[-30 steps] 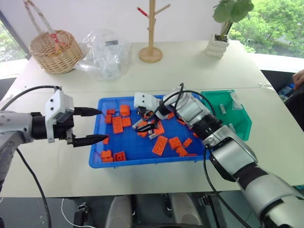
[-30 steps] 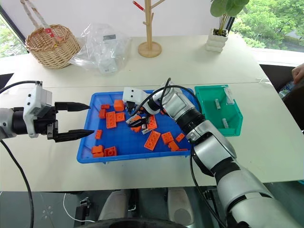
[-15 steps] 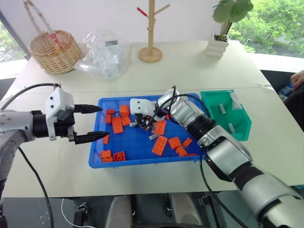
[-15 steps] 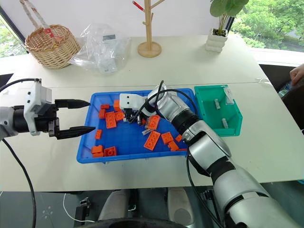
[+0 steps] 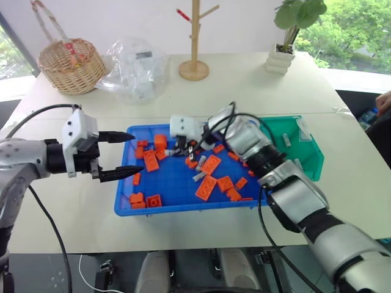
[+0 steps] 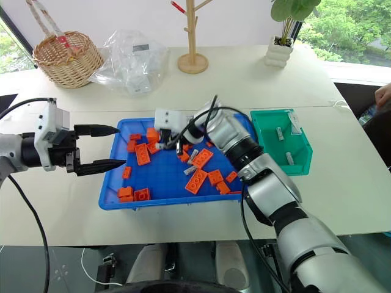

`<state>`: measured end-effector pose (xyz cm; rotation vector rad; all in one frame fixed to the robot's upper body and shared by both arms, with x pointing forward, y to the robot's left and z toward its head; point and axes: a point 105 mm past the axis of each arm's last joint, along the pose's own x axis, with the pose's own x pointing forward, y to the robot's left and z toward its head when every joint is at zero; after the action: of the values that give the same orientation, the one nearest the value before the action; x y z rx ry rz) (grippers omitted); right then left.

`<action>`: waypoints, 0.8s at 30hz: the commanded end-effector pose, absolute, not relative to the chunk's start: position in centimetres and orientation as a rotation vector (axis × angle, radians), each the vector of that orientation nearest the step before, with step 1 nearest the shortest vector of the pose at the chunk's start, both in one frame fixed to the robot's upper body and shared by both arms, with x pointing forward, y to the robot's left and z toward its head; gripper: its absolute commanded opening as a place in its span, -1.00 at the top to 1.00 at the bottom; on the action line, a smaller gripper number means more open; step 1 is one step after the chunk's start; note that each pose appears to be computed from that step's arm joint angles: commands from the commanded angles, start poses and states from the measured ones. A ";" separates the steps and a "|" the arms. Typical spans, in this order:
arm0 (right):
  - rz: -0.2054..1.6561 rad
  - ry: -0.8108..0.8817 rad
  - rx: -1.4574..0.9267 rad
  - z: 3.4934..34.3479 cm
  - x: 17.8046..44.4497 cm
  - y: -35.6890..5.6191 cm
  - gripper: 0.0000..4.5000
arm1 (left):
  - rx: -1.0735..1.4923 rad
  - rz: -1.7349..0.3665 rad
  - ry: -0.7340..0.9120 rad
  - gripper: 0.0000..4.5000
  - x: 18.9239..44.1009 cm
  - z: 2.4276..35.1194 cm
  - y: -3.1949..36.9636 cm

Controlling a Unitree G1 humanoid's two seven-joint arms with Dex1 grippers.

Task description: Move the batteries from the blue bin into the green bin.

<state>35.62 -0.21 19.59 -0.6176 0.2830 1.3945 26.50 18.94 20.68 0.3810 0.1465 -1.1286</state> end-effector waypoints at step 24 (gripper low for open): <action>0.596 0.332 -0.359 22.8 32.2 -23.6 -0.50 | 0.378 -1.238 0.072 -1.00 28.2 21.2 16.2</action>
<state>32.25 -24.83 20.09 -0.3103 0.4355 0.5442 28.17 16.34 20.40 0.3482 0.1055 -1.2330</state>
